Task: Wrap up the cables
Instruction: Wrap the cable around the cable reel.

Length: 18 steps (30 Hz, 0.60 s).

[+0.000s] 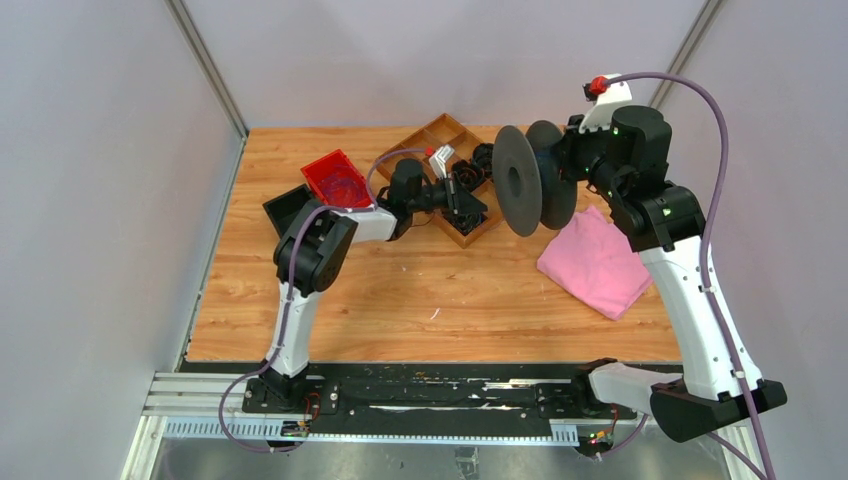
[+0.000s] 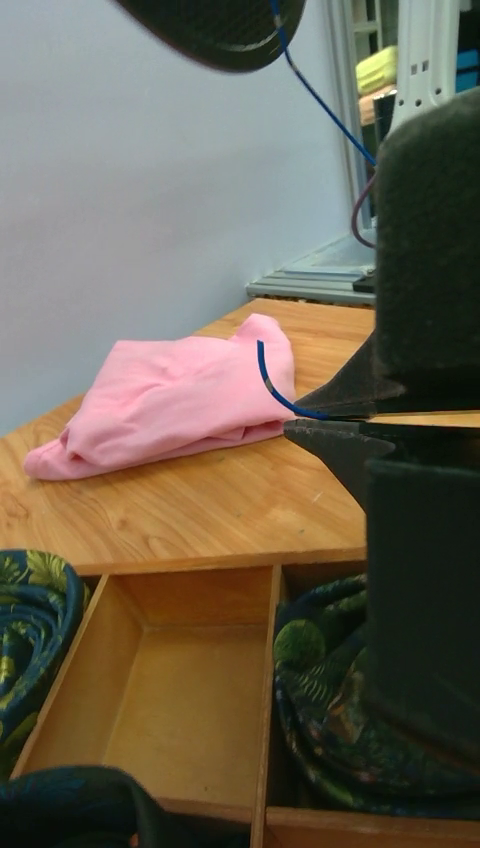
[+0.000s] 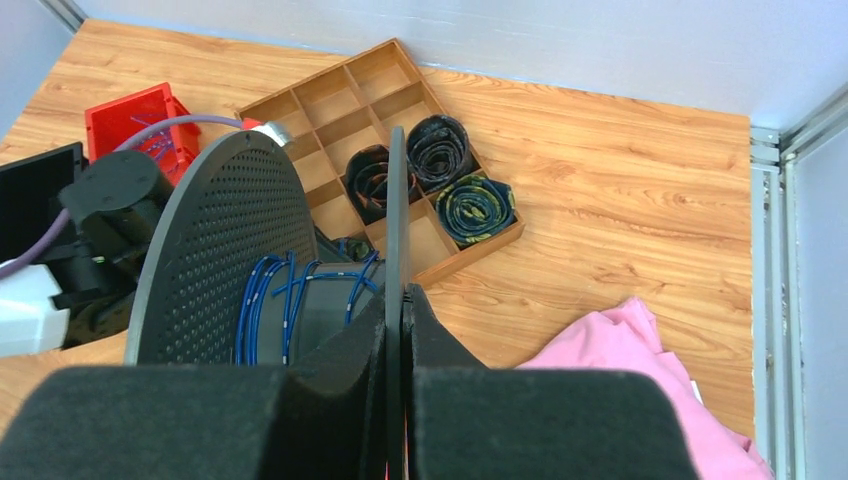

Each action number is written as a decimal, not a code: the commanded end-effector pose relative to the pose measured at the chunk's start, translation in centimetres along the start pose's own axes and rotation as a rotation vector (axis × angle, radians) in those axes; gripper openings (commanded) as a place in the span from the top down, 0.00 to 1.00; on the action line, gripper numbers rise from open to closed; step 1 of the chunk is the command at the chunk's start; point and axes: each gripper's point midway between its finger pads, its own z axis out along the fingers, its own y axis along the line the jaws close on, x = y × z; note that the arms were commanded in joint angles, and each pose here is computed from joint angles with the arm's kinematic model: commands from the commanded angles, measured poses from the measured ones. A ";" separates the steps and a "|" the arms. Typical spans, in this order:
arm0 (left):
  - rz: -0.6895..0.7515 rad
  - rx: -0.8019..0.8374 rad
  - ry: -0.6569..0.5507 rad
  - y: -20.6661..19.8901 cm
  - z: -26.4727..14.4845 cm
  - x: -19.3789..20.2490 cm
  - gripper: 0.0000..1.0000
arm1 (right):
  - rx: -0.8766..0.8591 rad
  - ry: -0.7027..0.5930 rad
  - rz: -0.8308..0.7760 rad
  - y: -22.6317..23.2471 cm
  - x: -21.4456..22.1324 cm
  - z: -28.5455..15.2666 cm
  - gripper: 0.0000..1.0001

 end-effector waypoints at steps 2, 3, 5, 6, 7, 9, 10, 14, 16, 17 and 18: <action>0.106 0.022 0.031 -3.3 -1.0 0.7 1.00 | 0.121 -0.129 -0.004 -2.5 -3.4 -0.5 0.99; 0.121 0.025 0.033 -3.7 -1.2 1.0 1.00 | 0.136 -0.130 -0.004 -2.8 -3.4 -0.3 0.99; 0.164 0.037 0.040 -5.1 -1.3 1.5 1.00 | 0.155 -0.129 0.000 -3.1 -3.4 0.1 0.99; 0.181 0.040 0.049 -5.6 -1.2 2.0 1.00 | 0.164 -0.128 0.006 -3.2 -3.5 0.4 0.99; 0.196 0.046 0.057 -6.2 -1.1 2.4 1.00 | 0.173 -0.129 0.010 -3.4 -3.5 0.7 0.99; 0.216 0.067 0.068 -7.5 -0.7 3.2 1.00 | 0.198 -0.129 0.019 -3.8 -3.6 1.3 0.99; 0.223 0.077 0.072 -8.2 -0.6 3.4 1.00 | 0.208 -0.127 0.020 -3.9 -3.5 1.6 0.99; 0.246 0.116 0.085 -10.7 0.0 4.6 1.00 | 0.258 -0.117 0.021 -4.8 -2.7 2.9 0.99; 0.241 0.132 0.098 -11.9 0.3 5.2 1.00 | 0.283 -0.117 0.017 -5.3 -2.2 3.5 0.99; 0.235 0.144 0.104 -12.6 0.4 5.5 1.00 | 0.296 -0.115 0.013 -5.5 -1.9 3.9 0.99; 0.230 0.156 0.110 -13.2 0.6 5.8 1.00 | 0.306 -0.110 0.008 -5.7 -1.6 4.3 0.99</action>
